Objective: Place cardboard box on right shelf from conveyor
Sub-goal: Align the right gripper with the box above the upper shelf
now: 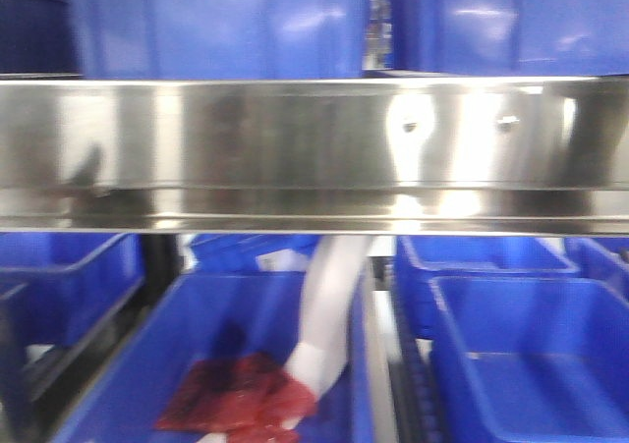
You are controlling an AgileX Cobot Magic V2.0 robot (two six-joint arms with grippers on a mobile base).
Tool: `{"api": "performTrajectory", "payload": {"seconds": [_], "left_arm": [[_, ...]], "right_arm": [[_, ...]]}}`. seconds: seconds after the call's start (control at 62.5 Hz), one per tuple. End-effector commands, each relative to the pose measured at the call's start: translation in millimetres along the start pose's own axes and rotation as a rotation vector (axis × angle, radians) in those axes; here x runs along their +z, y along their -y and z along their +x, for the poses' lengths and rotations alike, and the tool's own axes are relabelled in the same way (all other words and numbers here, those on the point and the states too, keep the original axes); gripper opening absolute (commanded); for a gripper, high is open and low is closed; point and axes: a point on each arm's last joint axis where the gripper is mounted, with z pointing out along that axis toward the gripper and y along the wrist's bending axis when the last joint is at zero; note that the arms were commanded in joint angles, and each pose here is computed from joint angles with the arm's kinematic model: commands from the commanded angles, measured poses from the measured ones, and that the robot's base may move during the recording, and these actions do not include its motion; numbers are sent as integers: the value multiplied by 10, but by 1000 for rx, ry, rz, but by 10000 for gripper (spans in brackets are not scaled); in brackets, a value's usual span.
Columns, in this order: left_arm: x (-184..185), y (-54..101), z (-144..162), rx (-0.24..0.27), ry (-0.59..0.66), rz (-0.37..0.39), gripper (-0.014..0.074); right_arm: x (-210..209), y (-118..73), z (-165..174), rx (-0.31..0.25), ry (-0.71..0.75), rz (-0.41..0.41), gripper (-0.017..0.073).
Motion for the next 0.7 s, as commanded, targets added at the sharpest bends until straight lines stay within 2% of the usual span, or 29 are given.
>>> {"api": "performTrajectory", "payload": {"seconds": [0.0, 0.688], "left_arm": [[-15, 2, -92, -10, 99, 3, -119], [-15, 2, -92, -10, 99, 3, -119]], "right_arm": [[-33, -36, -157, -25, 107, -26, 195], [-33, -37, -159, -25, 109, -27, 195]]}}
